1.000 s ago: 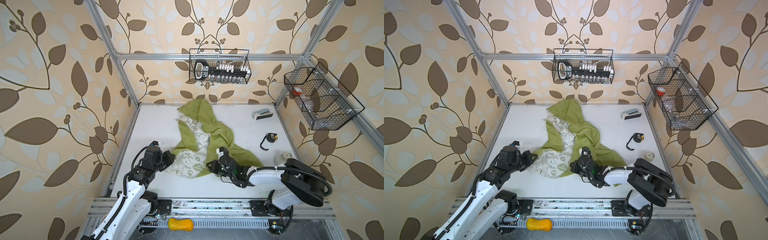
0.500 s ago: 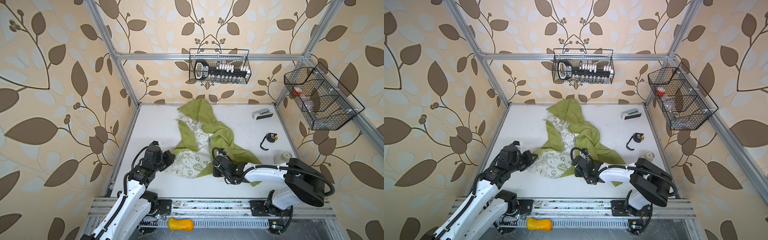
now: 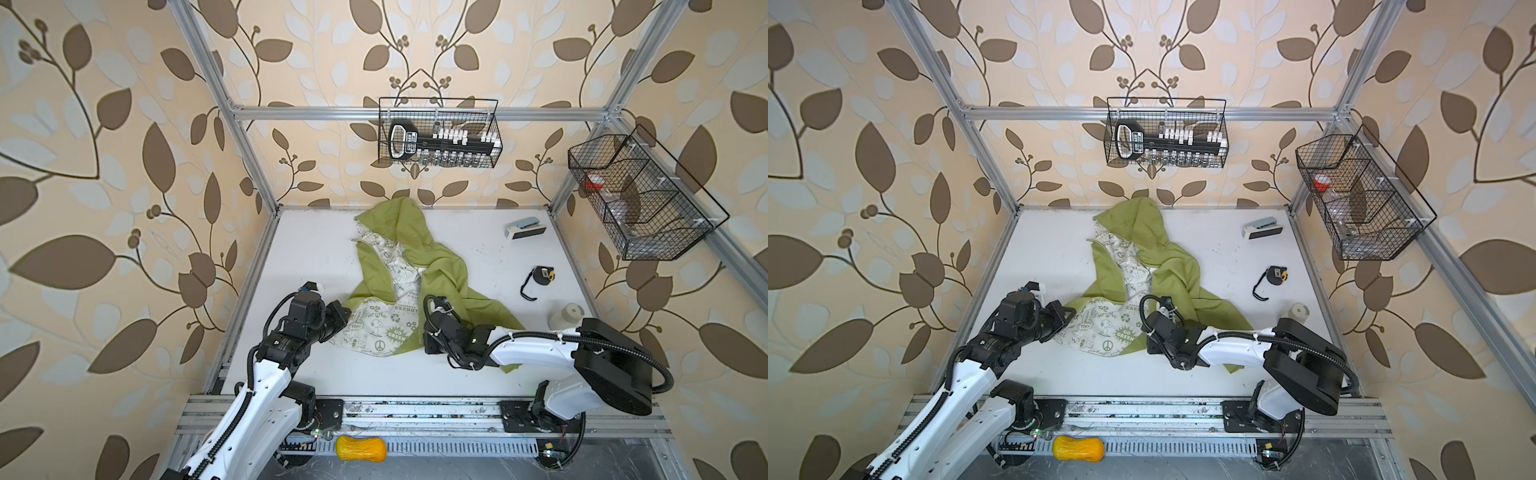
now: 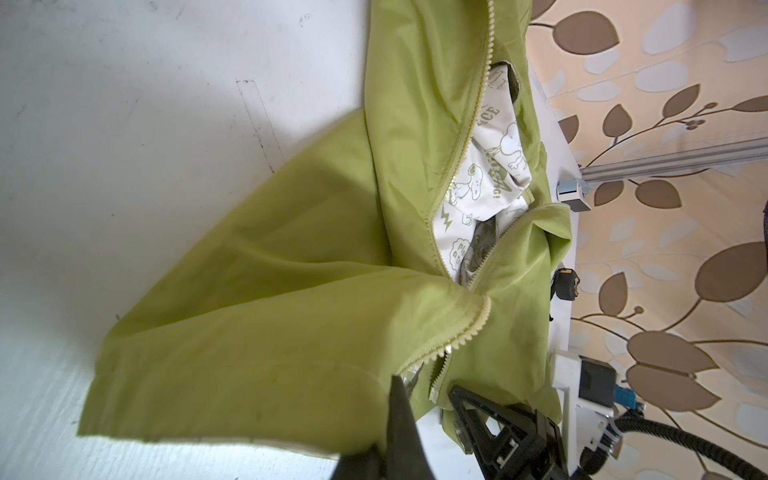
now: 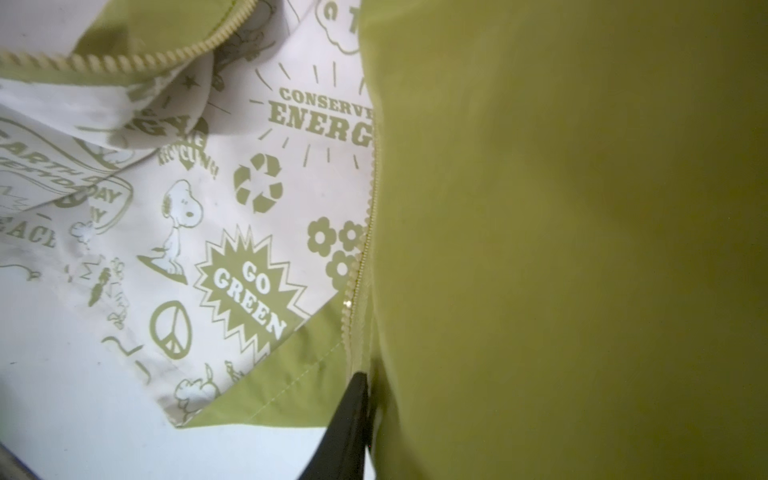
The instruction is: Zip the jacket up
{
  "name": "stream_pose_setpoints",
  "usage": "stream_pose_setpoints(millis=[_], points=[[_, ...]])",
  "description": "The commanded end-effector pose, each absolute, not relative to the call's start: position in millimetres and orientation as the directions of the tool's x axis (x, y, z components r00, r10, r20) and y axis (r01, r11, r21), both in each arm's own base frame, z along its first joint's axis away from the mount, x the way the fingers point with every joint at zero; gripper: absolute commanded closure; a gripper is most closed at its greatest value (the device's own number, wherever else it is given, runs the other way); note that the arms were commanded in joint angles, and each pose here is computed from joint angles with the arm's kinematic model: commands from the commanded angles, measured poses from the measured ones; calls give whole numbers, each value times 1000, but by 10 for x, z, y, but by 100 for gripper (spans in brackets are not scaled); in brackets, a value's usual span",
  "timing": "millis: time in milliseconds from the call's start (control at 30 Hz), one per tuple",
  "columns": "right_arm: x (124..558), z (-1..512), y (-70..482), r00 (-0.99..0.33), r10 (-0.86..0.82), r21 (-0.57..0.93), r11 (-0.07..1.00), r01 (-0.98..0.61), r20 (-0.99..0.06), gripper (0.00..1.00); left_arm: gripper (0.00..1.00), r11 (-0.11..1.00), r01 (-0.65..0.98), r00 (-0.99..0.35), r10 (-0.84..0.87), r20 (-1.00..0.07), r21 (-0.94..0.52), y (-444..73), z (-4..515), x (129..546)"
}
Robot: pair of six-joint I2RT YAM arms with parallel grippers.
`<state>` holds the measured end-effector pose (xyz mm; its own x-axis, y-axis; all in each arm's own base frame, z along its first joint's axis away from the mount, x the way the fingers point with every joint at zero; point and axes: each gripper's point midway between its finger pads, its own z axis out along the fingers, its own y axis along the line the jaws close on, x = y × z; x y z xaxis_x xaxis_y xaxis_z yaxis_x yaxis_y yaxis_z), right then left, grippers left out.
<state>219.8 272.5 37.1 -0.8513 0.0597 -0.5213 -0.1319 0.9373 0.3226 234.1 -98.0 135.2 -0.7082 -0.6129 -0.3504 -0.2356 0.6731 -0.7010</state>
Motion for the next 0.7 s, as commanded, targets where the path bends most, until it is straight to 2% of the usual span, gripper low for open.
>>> stream_pose_setpoints(millis=[0,667], points=[[2205,467,2820,-844,87,374,917,-140,-529,76,100,662,-207,-697,-617,-366,-720,-989,1442,2378],[2254,222,3007,-885,151,494,864,-98,-441,72,100,665,-211,-700,-615,-364,-717,-984,1422,2365]])
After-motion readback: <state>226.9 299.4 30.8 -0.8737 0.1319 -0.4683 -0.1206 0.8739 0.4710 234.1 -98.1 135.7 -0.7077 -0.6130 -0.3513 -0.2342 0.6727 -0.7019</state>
